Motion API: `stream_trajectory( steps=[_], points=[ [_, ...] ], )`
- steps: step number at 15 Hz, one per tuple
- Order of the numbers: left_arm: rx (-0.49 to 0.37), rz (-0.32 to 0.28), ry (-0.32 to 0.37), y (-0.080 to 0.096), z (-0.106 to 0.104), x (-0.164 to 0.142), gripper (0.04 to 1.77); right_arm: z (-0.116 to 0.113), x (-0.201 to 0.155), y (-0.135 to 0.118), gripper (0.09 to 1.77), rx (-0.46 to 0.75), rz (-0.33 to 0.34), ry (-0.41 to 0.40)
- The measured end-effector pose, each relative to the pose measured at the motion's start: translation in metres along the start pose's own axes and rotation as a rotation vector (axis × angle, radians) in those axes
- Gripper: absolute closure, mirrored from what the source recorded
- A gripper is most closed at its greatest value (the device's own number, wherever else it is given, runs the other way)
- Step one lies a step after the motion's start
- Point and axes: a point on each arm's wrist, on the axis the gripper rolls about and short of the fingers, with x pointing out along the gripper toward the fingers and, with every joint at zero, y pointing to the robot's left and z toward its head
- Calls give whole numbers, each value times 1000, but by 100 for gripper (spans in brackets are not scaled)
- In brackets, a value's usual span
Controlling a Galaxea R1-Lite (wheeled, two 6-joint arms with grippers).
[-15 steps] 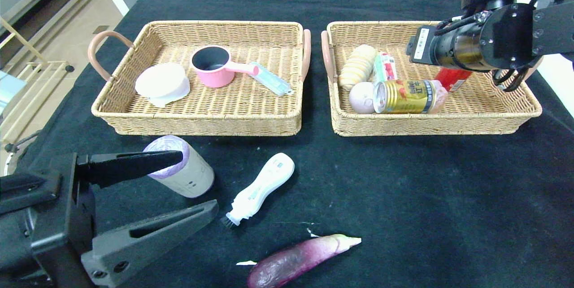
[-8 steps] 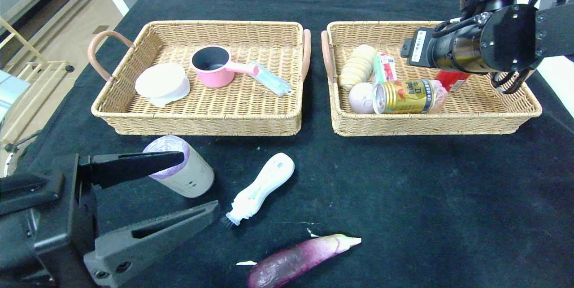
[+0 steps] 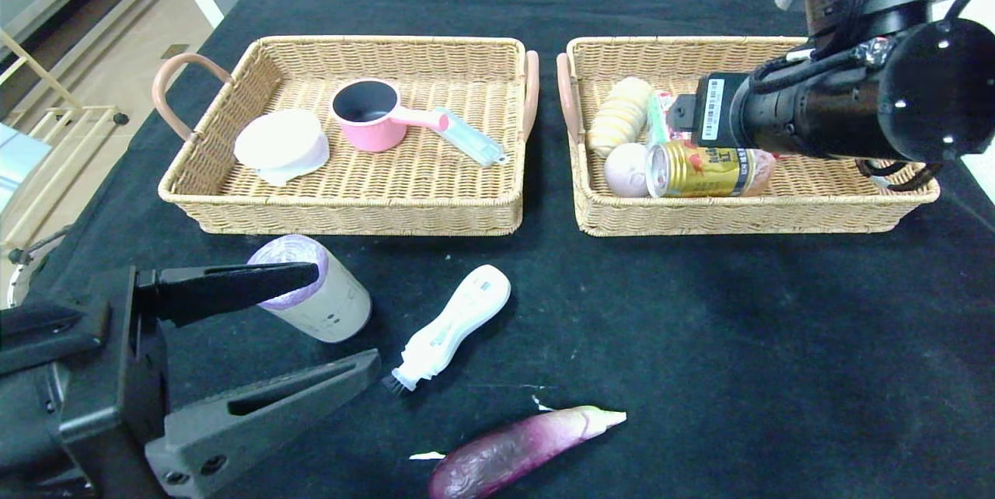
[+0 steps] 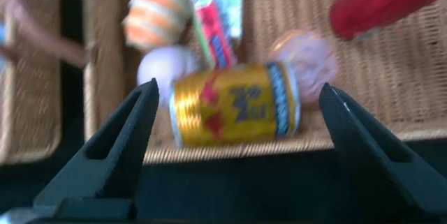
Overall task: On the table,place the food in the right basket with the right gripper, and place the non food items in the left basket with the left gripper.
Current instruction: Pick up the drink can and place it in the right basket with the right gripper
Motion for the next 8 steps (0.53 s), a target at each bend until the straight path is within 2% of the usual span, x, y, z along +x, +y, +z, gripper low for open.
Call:
stream_trajectory(
  steps=[5,8],
  points=[
    [1,0,-2,0,0,0,9,-38,-32,22,17,-39,103,92],
    [1,2,-4,0,1,0,9,-59,-46,29,16,-25,124,178]
  ],
)
